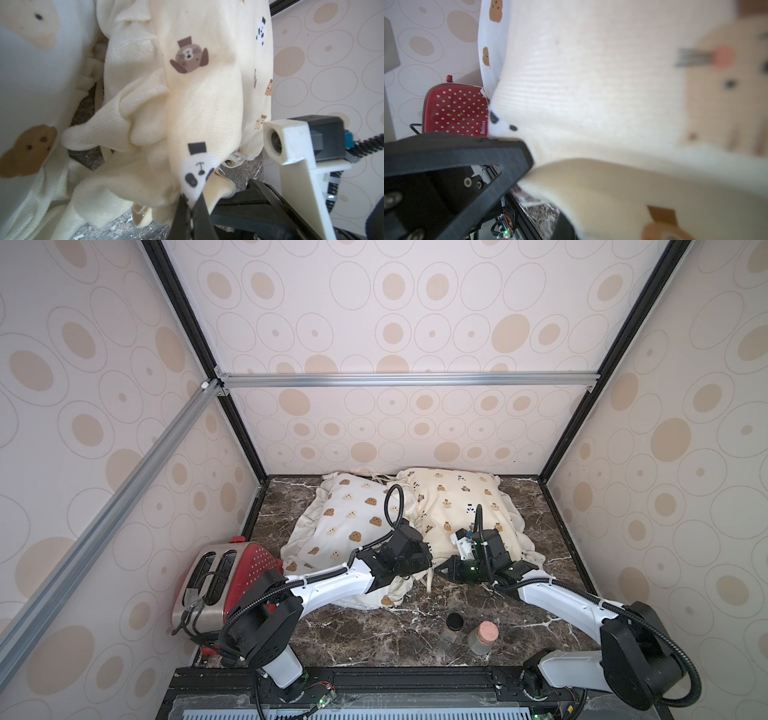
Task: Zip up pillowcases
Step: Zip the zipper on the pillowcase.
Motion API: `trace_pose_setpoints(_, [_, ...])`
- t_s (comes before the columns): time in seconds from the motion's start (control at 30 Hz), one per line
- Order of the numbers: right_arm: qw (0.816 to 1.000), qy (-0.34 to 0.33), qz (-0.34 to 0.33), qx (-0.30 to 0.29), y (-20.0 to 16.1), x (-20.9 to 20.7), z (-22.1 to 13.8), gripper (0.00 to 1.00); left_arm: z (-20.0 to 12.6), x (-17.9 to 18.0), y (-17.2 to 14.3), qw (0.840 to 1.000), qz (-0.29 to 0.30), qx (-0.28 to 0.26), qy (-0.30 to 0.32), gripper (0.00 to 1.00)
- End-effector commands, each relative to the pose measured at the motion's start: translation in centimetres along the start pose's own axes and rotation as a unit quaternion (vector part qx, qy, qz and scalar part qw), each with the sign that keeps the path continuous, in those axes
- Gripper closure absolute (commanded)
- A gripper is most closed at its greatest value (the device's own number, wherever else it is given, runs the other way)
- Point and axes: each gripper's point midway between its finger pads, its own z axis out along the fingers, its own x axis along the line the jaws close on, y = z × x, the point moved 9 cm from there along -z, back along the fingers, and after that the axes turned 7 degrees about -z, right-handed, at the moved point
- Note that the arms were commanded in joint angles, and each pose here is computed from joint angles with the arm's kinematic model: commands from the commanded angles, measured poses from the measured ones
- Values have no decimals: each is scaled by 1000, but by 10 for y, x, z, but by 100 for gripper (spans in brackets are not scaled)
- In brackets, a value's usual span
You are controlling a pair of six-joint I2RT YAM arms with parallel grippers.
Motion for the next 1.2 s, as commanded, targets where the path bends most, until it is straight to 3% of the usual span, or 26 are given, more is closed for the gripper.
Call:
trace_pose_setpoints(0.0, [999, -40, 2, 6, -2, -4, -10, 100, -14, -19, 10, 999, 11, -33, -26, 100])
trace_pose_setpoints(0.5, [995, -95, 3, 36, -11, -10, -22, 100, -33, -27, 19, 997, 28, -72, -22, 100])
trace_pose_setpoints(0.67, [995, -86, 4, 43, -13, -8, -22, 100, -36, -27, 20, 996, 33, -77, -20, 100])
trace_pose_setpoints(0.83, [999, -15, -8, 34, -7, 5, -19, 100, -24, -25, 13, 998, 30, -39, -26, 100])
trace_pose_setpoints(0.97, [999, 16, -10, 30, -2, 11, -16, 100, -18, -17, 7, 999, 22, -22, -23, 64])
trace_pose_setpoints(1.07, [999, 22, -16, 40, -3, 11, -14, 100, -23, -10, 4, 999, 15, -23, -18, 54])
trace_pose_setpoints(1.17, [998, 27, -21, 49, -5, 10, -12, 100, -29, 0, -1, 1000, -1, -26, -9, 51])
